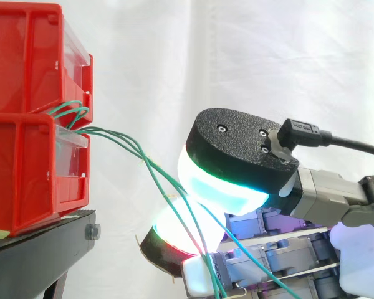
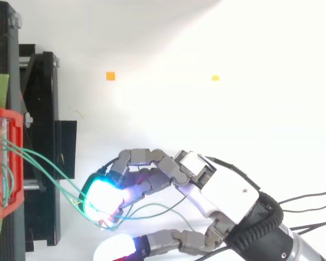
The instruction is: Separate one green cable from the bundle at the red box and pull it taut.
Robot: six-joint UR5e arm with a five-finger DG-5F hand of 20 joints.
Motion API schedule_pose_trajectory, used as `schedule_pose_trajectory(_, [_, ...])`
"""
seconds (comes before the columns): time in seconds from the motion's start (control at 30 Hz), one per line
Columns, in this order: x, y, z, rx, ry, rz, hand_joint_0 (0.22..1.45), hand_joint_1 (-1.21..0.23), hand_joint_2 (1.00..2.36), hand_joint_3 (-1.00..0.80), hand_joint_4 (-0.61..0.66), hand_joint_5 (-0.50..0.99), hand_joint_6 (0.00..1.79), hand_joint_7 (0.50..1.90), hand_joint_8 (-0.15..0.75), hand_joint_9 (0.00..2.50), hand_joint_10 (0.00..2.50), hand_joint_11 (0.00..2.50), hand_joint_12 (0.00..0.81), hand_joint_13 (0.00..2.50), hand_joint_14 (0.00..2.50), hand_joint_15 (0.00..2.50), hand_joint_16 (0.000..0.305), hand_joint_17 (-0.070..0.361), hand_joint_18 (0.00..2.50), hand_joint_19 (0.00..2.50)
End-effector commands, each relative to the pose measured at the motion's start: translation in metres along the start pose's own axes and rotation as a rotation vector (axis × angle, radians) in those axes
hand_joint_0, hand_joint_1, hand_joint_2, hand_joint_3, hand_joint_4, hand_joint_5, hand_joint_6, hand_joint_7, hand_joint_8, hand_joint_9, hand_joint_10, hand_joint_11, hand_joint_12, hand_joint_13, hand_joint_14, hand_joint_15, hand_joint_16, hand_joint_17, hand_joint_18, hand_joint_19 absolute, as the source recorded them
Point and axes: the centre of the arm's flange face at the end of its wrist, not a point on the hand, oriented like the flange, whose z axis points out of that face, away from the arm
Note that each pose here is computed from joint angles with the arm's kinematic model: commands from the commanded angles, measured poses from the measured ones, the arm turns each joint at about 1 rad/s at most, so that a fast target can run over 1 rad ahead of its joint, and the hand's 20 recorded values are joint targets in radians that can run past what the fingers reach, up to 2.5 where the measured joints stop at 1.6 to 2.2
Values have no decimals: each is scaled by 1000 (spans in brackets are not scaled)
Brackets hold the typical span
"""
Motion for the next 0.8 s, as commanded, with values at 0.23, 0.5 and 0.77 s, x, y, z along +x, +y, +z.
schedule_pose_trajectory(0.23, [0, 0, -1, 2, 1, 3, 535, -1045, 1000, -500, 169, -68, 876, 1151, 330, 1273, 22, 706, 377, 924, 18, 575, 58, 130, 813, 713])
schedule_pose_trajectory(0.5, [2, 0, -3, 0, 4, 6, 511, -990, 1000, -500, 147, -38, 890, 1246, 332, 1484, 24, 760, 387, 1079, 21, 630, 59, 133, 921, 722])
schedule_pose_trajectory(0.77, [3, 0, -3, 1, 6, 6, 454, -726, 1000, -500, 120, -21, 883, 1229, 324, 1576, 24, 732, 408, 1156, 20, 648, 65, 147, 1004, 712])
